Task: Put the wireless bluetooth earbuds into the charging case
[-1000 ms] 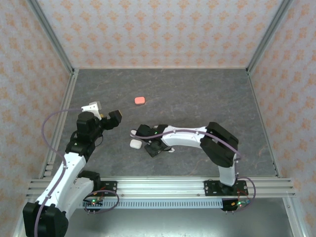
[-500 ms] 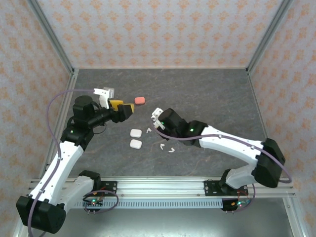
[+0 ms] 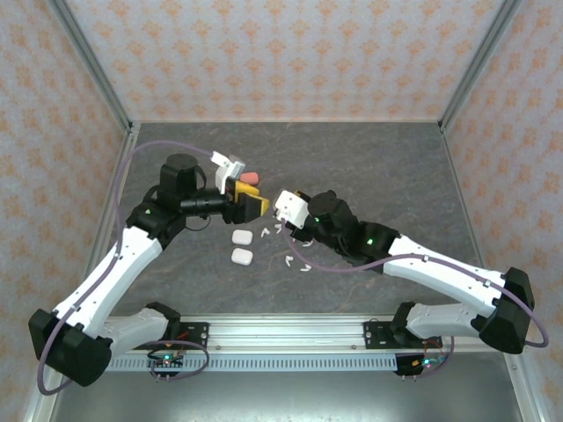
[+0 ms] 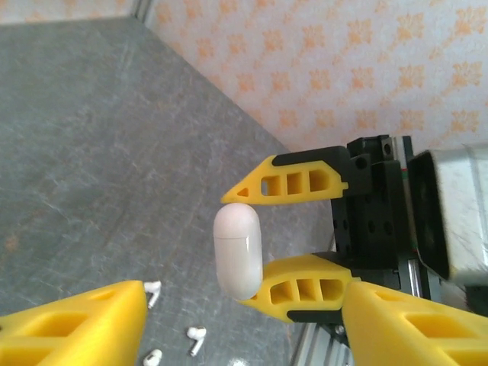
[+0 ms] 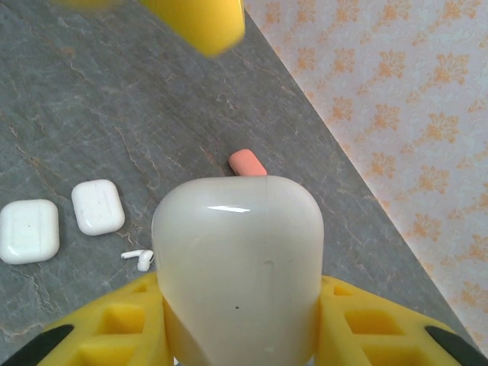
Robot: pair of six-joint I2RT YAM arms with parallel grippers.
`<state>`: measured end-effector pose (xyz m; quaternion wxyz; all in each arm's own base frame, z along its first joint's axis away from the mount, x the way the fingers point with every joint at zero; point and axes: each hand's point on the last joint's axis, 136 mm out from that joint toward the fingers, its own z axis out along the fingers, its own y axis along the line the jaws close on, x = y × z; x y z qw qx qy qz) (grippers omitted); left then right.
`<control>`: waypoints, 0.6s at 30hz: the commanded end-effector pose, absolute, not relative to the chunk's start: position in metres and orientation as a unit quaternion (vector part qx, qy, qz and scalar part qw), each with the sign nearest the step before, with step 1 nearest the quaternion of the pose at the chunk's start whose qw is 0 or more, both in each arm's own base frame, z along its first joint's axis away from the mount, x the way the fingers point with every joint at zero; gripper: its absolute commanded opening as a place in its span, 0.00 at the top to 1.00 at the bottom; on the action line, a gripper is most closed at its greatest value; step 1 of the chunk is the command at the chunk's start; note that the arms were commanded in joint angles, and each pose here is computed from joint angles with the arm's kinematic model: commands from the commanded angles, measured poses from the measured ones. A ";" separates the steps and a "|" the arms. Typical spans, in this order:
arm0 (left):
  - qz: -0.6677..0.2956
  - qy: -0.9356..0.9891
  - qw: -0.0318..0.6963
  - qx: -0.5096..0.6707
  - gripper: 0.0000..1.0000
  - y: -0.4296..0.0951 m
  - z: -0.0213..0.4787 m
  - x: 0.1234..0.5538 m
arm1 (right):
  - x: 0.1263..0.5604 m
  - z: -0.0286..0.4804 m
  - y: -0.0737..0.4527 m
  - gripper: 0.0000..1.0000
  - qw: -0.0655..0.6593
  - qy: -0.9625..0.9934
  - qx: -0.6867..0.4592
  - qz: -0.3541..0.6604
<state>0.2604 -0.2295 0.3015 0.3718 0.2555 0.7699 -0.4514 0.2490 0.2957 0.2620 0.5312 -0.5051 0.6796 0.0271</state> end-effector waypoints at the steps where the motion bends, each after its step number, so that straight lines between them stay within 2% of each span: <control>1: -0.458 0.768 0.352 0.278 0.36 -0.239 0.300 0.257 | 0.250 0.280 0.303 0.63 0.552 0.663 -0.505 0.036; 9: -0.466 0.773 0.325 0.284 0.49 -0.257 0.286 0.264 | 0.247 0.280 0.307 0.63 0.549 0.665 -0.504 0.056; 18: -0.469 0.774 0.309 0.293 0.55 -0.265 0.278 0.258 | 0.251 0.282 0.304 0.63 0.554 0.669 -0.493 0.045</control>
